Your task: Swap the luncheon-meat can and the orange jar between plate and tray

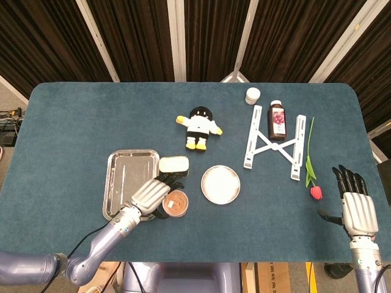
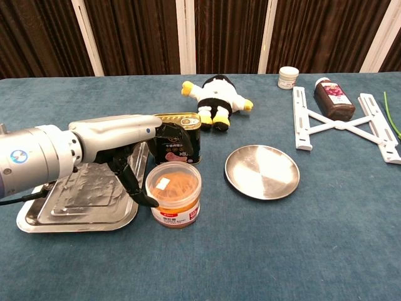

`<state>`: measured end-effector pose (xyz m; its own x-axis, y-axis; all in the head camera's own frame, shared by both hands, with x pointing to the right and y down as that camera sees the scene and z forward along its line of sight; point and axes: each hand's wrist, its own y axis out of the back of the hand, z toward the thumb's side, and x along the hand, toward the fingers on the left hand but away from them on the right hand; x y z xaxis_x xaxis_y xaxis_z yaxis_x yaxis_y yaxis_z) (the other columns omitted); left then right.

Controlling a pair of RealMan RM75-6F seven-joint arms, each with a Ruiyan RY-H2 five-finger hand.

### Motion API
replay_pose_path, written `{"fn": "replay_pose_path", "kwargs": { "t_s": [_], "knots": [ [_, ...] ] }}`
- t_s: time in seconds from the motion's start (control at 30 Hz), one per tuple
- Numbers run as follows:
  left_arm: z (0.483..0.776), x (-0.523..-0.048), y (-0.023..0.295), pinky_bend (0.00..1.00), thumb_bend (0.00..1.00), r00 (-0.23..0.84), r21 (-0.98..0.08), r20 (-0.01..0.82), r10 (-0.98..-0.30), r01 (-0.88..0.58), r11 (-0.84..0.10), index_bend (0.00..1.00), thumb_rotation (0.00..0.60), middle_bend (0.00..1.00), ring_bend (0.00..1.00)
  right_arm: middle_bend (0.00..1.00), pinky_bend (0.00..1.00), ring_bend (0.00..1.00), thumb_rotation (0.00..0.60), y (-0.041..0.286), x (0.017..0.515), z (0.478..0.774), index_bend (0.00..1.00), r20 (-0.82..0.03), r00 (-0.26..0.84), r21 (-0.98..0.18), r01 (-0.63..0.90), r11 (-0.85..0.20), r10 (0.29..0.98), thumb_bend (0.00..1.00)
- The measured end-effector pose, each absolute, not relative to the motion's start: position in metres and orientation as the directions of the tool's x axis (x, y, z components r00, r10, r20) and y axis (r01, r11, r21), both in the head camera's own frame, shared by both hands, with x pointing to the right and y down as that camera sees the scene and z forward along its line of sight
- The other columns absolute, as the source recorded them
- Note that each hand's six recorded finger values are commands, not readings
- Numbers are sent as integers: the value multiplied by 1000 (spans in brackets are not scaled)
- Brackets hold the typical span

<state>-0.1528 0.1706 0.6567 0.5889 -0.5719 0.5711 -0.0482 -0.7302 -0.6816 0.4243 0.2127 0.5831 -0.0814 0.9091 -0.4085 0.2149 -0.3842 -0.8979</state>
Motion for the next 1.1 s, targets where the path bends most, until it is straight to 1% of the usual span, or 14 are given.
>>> {"fn": "replay_pose_path", "kwargs": {
  "t_s": [0.13,0.3,0.4,0.67,0.83,0.93,1.1],
  "knots": [
    [655,-151,174,216,0,595,-677,572,-565,-47,-734,133,600,0,20,0,0,0,600,213,425,583,0,-414,-82,-895,217,-389,907,24],
    [652,-151,175,215,0,599,-674,572,-561,-47,-737,133,600,9,18,0,0,0,600,213,425,583,0,-414,-81,-896,215,-389,907,24],
    [644,-151,173,216,0,607,-676,552,-571,-74,-733,141,600,23,18,0,0,0,600,213,425,583,0,-417,-85,-895,214,-392,905,24],
    [604,-162,156,232,0,625,-709,430,-651,-212,-672,207,600,80,30,0,0,0,600,213,425,583,0,-415,-89,-896,214,-389,906,24],
    [585,-165,133,233,0,618,-729,319,-719,-325,-603,215,600,79,30,0,0,0,600,214,425,583,0,-415,-93,-895,223,-387,905,24],
    [591,-163,119,232,0,596,-740,321,-736,-327,-587,211,600,77,30,0,0,0,600,214,425,586,0,-422,-97,-893,215,-395,902,25],
    [614,-158,95,225,0,536,-734,382,-753,-319,-599,210,600,74,29,0,0,0,600,213,426,593,0,-441,-104,-886,209,-414,892,24]
  ]
}}
